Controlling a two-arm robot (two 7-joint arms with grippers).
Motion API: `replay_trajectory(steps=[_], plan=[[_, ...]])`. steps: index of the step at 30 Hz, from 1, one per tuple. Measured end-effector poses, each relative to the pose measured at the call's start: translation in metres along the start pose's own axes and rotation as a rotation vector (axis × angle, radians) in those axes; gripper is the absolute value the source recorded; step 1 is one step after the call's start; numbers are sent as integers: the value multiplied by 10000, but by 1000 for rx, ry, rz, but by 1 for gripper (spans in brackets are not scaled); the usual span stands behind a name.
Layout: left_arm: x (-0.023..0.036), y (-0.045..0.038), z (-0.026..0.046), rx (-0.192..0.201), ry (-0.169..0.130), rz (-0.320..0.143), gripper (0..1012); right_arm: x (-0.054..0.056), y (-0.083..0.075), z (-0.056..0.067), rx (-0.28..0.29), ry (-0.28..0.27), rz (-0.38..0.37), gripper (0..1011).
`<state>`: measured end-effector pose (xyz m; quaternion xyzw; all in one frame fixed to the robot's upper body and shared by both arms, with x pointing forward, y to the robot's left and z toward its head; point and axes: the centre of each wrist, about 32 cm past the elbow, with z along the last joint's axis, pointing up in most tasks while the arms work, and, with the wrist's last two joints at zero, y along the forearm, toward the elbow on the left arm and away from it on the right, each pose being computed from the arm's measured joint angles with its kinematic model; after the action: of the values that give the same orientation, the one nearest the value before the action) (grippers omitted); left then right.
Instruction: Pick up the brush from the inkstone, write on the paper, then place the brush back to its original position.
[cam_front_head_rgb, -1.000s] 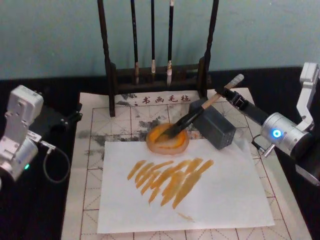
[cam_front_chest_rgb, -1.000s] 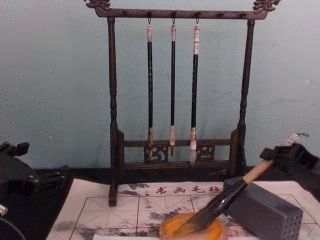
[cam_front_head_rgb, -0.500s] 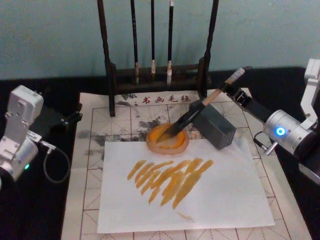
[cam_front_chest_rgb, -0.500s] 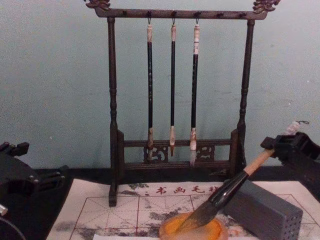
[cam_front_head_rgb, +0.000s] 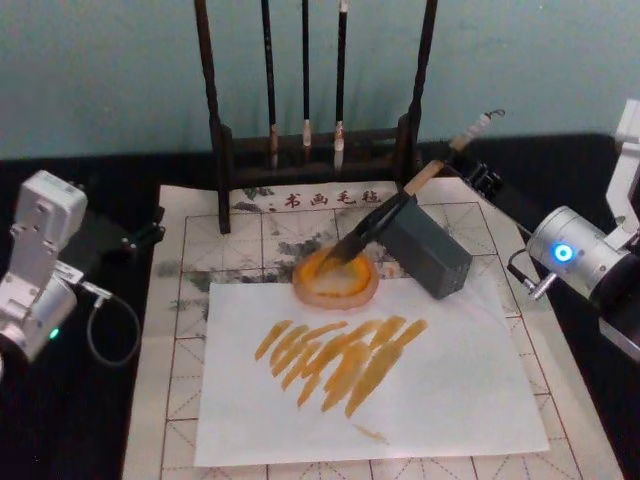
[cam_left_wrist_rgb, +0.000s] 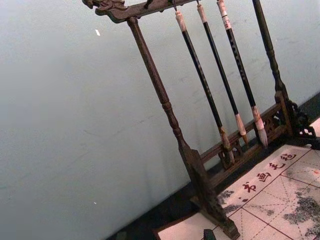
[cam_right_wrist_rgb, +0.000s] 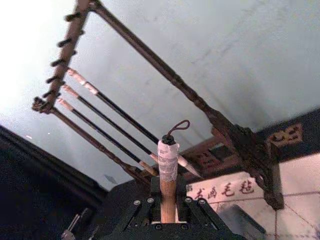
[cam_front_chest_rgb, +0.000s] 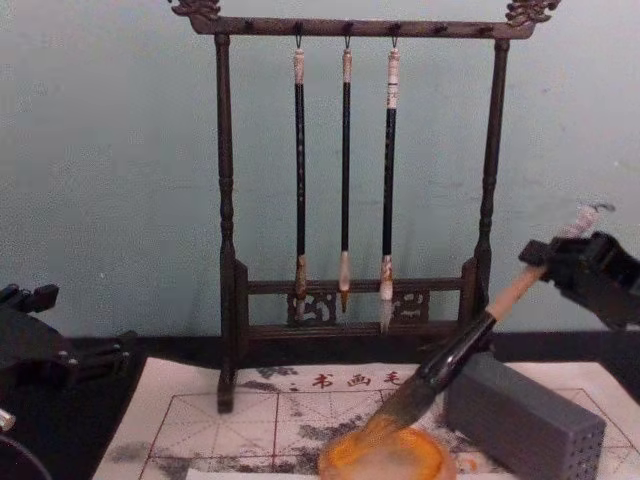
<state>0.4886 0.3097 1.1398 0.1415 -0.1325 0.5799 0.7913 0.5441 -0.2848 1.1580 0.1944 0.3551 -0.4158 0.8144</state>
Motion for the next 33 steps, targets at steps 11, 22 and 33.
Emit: replay_trajectory(steps=[11,22,33], plan=[[0,0,0,0,0,0,1001,-160,-11,28,2,-144,52,200],[0,0,0,0,0,0,1001,-254,-57,22,-5,-260,103,200],[0,0,0,0,0,0,1001,-321,-81,-18,-25,-320,149,200]])
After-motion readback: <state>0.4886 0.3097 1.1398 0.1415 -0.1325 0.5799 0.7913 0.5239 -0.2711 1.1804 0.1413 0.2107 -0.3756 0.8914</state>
